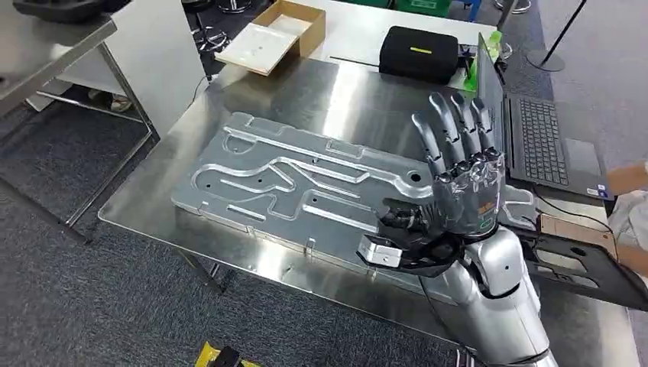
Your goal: Take the parts from the cabinet and place them on the table.
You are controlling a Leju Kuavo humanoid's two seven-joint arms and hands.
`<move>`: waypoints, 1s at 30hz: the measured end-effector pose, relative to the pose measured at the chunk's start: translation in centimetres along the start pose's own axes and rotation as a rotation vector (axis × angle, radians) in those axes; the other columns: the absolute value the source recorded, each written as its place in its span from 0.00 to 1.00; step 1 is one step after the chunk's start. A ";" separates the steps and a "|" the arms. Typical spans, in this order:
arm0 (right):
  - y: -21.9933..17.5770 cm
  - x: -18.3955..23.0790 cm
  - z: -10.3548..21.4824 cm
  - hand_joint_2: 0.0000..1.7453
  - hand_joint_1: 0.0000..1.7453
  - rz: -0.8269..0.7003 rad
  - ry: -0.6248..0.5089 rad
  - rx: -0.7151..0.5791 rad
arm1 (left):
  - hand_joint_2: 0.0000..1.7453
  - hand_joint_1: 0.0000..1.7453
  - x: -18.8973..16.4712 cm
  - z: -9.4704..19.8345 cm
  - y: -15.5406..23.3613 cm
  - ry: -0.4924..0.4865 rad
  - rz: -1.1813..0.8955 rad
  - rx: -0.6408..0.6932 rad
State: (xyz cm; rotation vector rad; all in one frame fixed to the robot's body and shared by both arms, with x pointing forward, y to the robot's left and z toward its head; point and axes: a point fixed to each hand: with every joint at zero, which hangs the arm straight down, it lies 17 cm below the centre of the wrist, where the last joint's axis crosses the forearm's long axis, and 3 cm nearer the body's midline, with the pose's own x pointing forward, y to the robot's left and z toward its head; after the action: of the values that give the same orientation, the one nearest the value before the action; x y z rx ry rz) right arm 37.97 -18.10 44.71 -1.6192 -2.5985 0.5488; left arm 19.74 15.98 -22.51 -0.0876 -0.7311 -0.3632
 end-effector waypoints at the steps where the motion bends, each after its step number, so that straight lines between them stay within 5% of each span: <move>1: 0.0 0.2 -0.1 0.00 0.00 -0.004 -0.005 -0.002 | 0.00 0.00 -0.1 0.0 0.0 0.000 0.000 0.000; 30: -0.2 3.4 -4.2 0.00 0.00 -0.079 -0.103 -0.076 | 0.00 0.00 0.6 -0.3 2.1 -0.033 -0.031 0.025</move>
State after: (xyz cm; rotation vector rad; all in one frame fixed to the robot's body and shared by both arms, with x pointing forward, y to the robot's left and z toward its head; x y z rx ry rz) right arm 37.08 -14.04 48.14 -1.5402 -2.7762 0.5493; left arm 21.10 17.68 -22.20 -0.0587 -0.7705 -0.3828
